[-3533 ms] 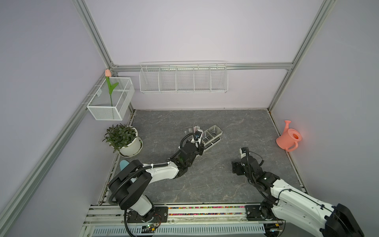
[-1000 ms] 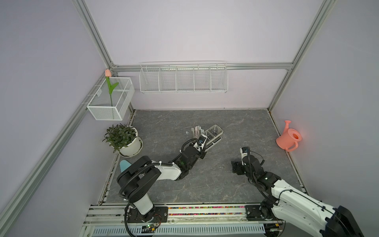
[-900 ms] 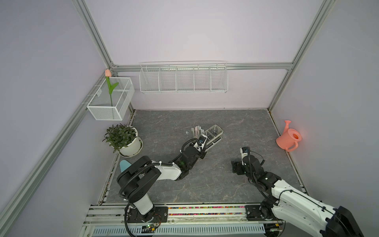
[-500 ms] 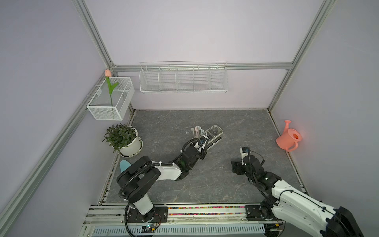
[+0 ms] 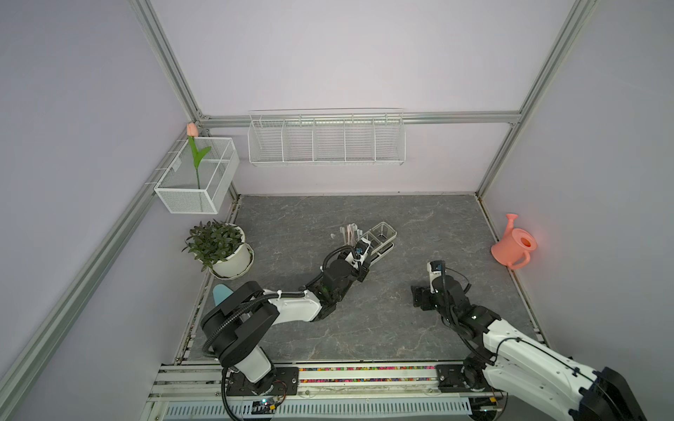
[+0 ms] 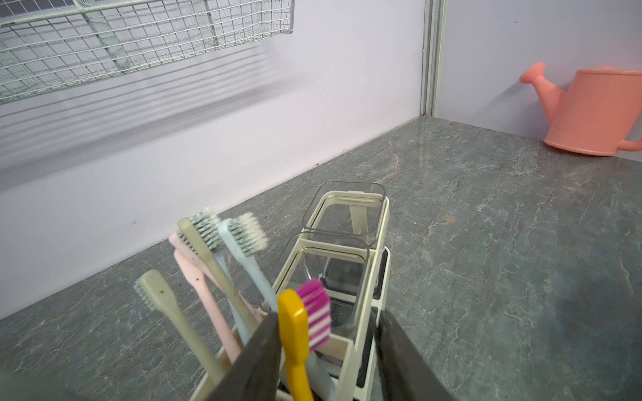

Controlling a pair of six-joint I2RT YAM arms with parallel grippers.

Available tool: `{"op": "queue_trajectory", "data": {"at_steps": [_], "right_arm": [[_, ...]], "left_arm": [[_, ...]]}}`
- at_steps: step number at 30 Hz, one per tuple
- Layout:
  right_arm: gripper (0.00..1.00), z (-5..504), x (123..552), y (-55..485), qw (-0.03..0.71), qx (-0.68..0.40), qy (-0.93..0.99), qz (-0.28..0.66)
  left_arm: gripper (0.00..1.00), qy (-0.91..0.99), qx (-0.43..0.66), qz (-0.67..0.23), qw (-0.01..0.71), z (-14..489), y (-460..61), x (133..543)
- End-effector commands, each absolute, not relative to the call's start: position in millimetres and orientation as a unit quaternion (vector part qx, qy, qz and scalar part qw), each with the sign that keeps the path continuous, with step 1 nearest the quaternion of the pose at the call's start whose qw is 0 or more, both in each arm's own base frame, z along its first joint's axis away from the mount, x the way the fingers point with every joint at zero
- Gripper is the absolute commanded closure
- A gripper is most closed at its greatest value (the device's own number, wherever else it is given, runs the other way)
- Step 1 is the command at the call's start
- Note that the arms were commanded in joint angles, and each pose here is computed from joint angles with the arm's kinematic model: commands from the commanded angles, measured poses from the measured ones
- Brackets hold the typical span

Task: Place the toothbrush into the toothbrush holder
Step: Place the toothbrush in the toothbrush holder, then reset both arms

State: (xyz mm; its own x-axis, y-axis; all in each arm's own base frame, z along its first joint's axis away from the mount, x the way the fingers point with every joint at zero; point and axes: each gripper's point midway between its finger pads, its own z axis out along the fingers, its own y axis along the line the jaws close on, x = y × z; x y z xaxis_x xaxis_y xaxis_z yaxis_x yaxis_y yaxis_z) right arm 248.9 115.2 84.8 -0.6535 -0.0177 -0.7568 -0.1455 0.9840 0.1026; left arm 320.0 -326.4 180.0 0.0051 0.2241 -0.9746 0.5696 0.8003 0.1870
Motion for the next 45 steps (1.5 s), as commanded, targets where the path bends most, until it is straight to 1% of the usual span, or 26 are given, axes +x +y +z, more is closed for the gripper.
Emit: {"op": "queue_trajectory", "data": {"at_steps": [1, 8, 13, 21, 24, 31, 34, 36, 38, 39, 43, 45], "right_arm": [[0.11, 85.5, 249.4, 114.7, 0.419, -0.047, 0.903, 0.08], [0.11, 86.1, 249.7, 113.7, 0.42, -0.045, 0.903, 0.079], [0.11, 86.6, 249.2, 113.2, 0.422, -0.043, 0.902, 0.081], [0.11, 87.6, 249.1, 112.8, 0.425, -0.043, 0.901, 0.082], [0.11, 87.8, 249.0, 113.5, 0.424, -0.044, 0.901, 0.084], [0.11, 88.6, 248.4, 112.7, 0.427, -0.042, 0.899, 0.087], [0.11, 89.5, 248.8, 111.2, 0.428, -0.038, 0.899, 0.085], [0.11, 93.3, 249.8, 108.7, 0.435, -0.033, 0.896, 0.082], [0.11, 100.7, 251.9, 106.5, 0.449, -0.028, 0.89, 0.081], [0.11, 105.4, 254.0, 106.6, 0.459, -0.033, 0.884, 0.08], [0.11, 133.3, 266.9, 90.2, 0.514, -0.011, 0.856, 0.044], [0.11, 145.9, 273.5, 87.7, 0.539, -0.006, 0.841, 0.042]], "left_arm": [[0.52, 0.679, 0.283, -0.133, 0.664, 200.6, -327.0, 317.4], [0.51, 0.667, 0.27, -0.135, 0.681, 224.4, -322.5, 308.7], [0.51, 0.663, 0.276, -0.139, 0.682, 232.6, -323.4, 302.1], [0.5, 0.646, 0.281, -0.15, 0.694, 261.0, -320.3, 283.2], [0.5, 0.638, 0.268, -0.159, 0.704, 278.8, -312.9, 274.5], [0.47, 0.609, 0.258, -0.232, 0.713, 334.0, -285.9, 237.8], [0.45, 0.6, 0.253, -0.238, 0.721, 355.1, -267.9, 225.6], [0.42, 0.602, 0.238, -0.223, 0.729, 364.2, -252.4, 224.4], [0.37, 0.619, 0.204, -0.176, 0.738, 365.6, -229.3, 232.7], [0.36, 0.631, 0.181, -0.144, 0.741, 362.9, -215.7, 238.8], [0.34, 0.666, 0.068, 0.006, 0.743, 331.9, -152.4, 265.5], [0.31, 0.678, 0.04, 0.047, 0.733, 314.1, -128.8, 276.4]]}}
